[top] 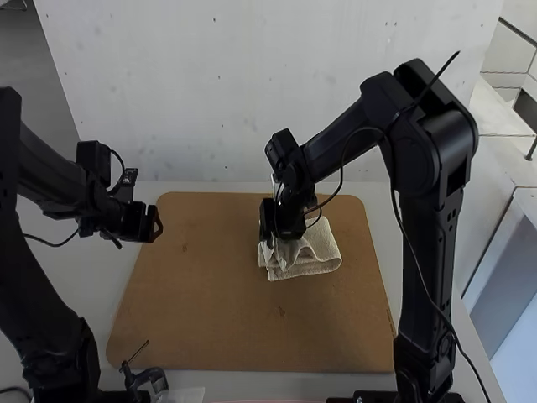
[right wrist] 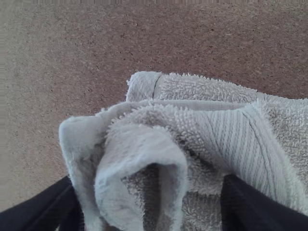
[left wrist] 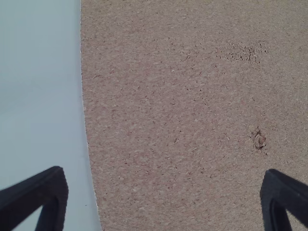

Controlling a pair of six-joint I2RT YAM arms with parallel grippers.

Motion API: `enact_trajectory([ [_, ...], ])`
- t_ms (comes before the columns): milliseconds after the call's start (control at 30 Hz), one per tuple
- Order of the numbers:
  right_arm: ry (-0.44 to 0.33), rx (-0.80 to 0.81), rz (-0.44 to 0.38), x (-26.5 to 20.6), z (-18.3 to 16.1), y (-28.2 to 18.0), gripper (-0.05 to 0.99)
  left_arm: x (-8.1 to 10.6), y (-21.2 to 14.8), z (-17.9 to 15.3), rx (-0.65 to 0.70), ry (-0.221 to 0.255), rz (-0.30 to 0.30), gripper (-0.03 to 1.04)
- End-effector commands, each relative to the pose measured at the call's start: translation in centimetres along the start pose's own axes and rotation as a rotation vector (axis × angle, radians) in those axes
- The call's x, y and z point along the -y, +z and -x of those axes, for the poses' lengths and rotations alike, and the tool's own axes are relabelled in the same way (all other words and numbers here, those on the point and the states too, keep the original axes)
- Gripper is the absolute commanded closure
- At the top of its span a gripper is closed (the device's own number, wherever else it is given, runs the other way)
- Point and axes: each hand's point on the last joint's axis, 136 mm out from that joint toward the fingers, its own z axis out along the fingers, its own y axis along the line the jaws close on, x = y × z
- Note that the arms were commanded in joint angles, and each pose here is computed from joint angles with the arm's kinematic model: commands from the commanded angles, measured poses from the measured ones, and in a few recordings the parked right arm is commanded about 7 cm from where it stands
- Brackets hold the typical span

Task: Fold the towel.

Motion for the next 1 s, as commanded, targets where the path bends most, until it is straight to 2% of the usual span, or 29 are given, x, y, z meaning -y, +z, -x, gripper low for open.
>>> enact_trajectory([
  [0,0.059,0.050,0.091,-1.3,1.7,-2.4,0.37,0.2,0.1,-0.4,-0.003,0.006,-0.012,0.13],
  [133,0.082,0.084,0.162,-2.5,2.7,-4.1,0.37,0.2,0.1,-0.4,-0.001,0.007,-0.012,0.13],
  [267,0.086,0.112,0.164,-2.1,3.4,-4.9,0.37,0.2,0.0,-0.2,0.004,0.010,-0.011,0.13],
  [333,0.089,0.117,0.133,-1.3,3.4,-5.1,0.38,0.2,-0.1,-0.2,0.006,0.010,-0.011,0.13],
  [433,-0.002,0.124,-0.008,1.3,3.1,-5.4,0.64,0.2,-0.1,-0.2,0.006,0.009,-0.010,0.13],
  [500,-0.035,0.106,-0.070,2.7,2.6,-5.6,0.64,0.2,-0.1,-0.2,0.006,0.009,-0.010,0.13],
  [600,-0.068,0.036,-0.117,4.1,1.3,-5.8,0.64,0.2,-0.1,-0.2,0.006,0.009,-0.011,0.13],
  [733,-0.118,-0.041,-0.135,4.5,-0.6,-6.0,0.64,0.3,0.0,-0.2,0.004,0.008,-0.012,0.13],
  [967,-0.133,-0.090,-0.141,4.4,-2.0,-6.3,0.64,0.3,-0.3,-0.1,0.014,0.013,-0.010,0.13],
])
